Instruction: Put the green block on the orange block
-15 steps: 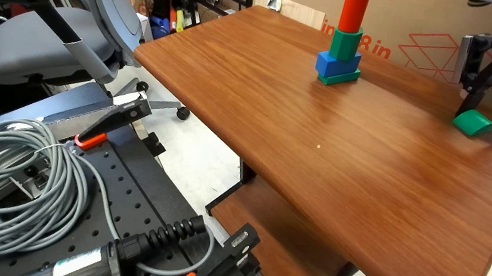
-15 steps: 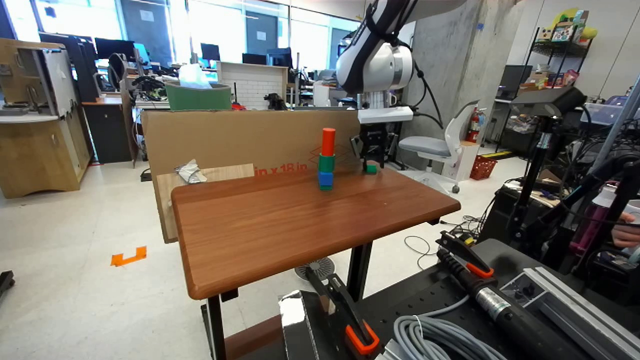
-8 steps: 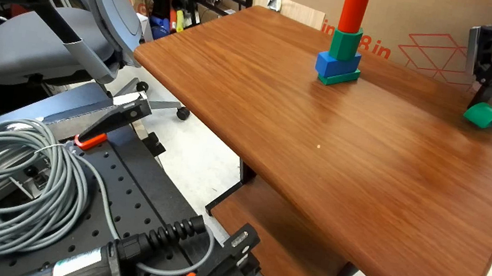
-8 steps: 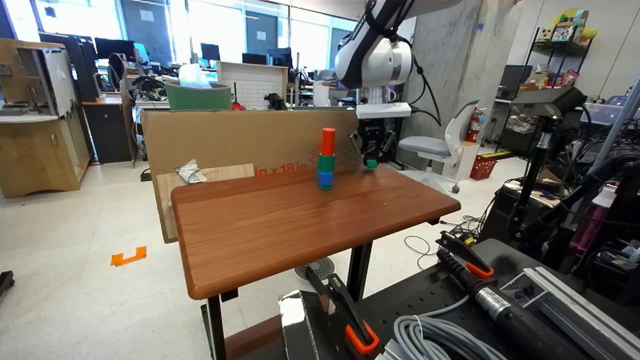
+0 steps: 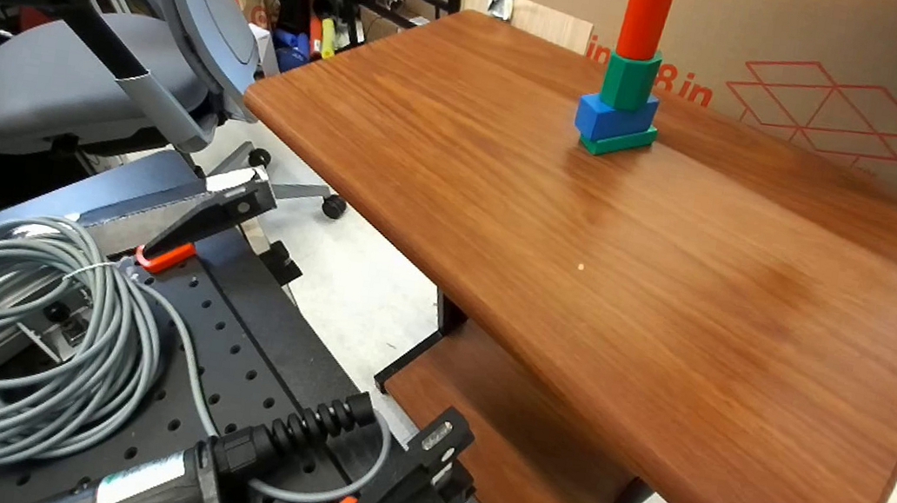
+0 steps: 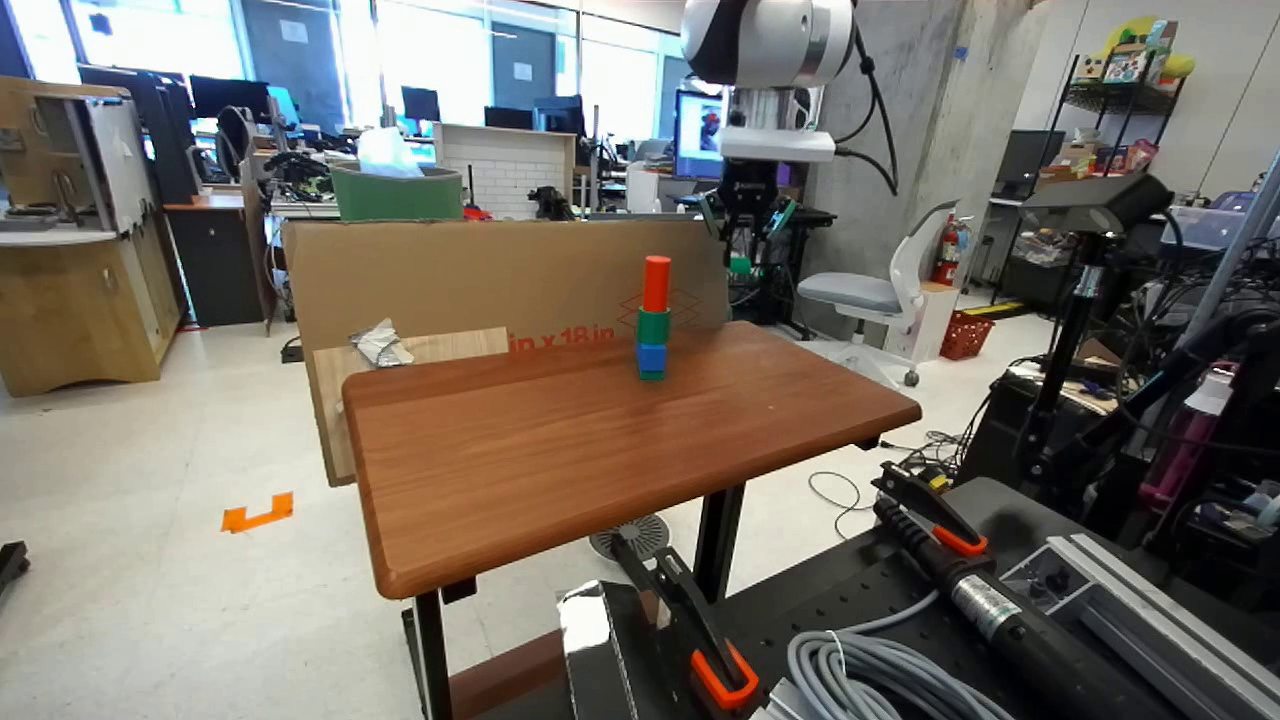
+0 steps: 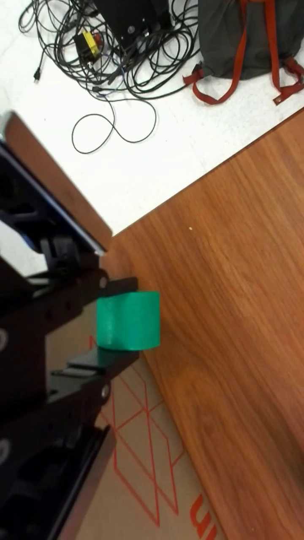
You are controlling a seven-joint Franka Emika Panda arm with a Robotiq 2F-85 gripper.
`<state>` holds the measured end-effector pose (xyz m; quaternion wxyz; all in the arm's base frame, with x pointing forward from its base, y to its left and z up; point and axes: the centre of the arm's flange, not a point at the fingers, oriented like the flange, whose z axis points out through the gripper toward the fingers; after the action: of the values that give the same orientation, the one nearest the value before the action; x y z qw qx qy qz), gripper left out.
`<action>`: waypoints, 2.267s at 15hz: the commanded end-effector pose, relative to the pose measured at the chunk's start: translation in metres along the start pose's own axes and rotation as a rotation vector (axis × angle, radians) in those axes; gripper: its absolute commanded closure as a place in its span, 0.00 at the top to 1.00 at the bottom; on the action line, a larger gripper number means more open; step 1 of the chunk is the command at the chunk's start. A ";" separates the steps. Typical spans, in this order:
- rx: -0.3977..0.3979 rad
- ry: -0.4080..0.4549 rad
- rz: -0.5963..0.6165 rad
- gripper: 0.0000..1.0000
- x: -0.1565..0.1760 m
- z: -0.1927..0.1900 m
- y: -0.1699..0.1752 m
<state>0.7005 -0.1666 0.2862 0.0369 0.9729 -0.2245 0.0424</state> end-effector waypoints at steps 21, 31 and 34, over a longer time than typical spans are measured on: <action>0.130 0.200 0.047 0.09 -0.151 -0.104 -0.095; 0.105 0.108 0.103 0.09 -0.159 -0.080 -0.093; 0.104 0.087 0.118 0.09 -0.157 -0.077 -0.094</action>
<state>0.5948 -0.0108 0.3381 -0.0053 0.9582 -0.2644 0.1095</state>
